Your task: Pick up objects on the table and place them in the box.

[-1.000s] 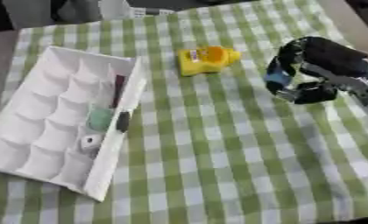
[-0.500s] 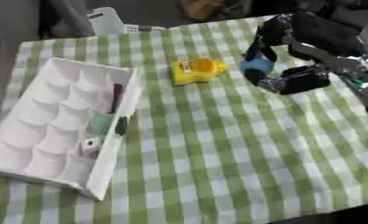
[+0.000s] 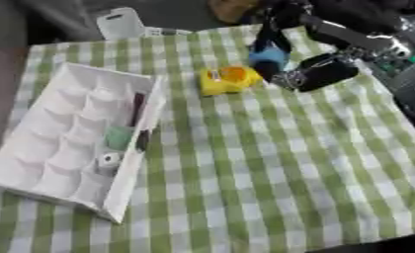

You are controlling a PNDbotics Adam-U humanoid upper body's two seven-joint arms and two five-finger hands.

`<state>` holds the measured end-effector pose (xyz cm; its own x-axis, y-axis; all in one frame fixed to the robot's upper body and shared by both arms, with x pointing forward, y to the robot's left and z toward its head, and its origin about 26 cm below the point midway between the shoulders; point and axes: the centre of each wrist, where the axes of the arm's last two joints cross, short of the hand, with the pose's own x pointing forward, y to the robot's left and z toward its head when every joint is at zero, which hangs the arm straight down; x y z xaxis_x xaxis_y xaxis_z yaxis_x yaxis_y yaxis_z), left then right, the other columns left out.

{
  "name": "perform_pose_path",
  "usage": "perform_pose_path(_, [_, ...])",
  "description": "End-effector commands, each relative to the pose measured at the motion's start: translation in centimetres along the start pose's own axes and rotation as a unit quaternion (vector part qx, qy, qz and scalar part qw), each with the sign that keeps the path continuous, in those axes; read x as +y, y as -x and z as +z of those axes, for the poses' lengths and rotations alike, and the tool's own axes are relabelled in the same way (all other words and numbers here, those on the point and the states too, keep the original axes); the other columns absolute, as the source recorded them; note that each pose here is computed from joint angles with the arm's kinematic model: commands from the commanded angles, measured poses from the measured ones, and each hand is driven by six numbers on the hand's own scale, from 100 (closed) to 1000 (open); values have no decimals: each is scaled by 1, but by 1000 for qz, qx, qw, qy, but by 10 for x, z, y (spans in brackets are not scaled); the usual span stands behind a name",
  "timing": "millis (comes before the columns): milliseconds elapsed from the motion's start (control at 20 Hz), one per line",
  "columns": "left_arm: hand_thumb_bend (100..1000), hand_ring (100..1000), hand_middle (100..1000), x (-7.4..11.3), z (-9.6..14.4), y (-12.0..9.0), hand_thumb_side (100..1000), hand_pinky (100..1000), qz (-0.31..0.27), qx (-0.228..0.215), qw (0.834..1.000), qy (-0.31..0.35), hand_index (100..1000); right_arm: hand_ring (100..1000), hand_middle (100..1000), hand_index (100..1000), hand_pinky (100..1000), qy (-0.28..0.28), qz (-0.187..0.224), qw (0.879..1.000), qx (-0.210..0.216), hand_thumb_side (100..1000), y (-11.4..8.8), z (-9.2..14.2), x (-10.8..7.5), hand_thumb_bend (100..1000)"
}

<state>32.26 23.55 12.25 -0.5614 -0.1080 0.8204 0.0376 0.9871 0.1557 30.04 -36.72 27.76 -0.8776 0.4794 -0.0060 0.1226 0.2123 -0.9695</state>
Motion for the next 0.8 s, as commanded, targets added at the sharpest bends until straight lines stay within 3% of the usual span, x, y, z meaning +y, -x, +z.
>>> perform_pose_path(50, [139, 700, 909, -2, -5, -9, 935, 755, 4, -19, 1000, 6, 767, 478, 246, 366, 498, -13, -15, 1000, -3, 100, 5, -6, -4, 100])
perform_pose_path(800, [139, 700, 905, -14, -14, -18, 923, 754, 25, -44, 998, 33, 767, 465, 238, 357, 463, 6, -73, 997, 38, 100, 33, -27, 7, 100])
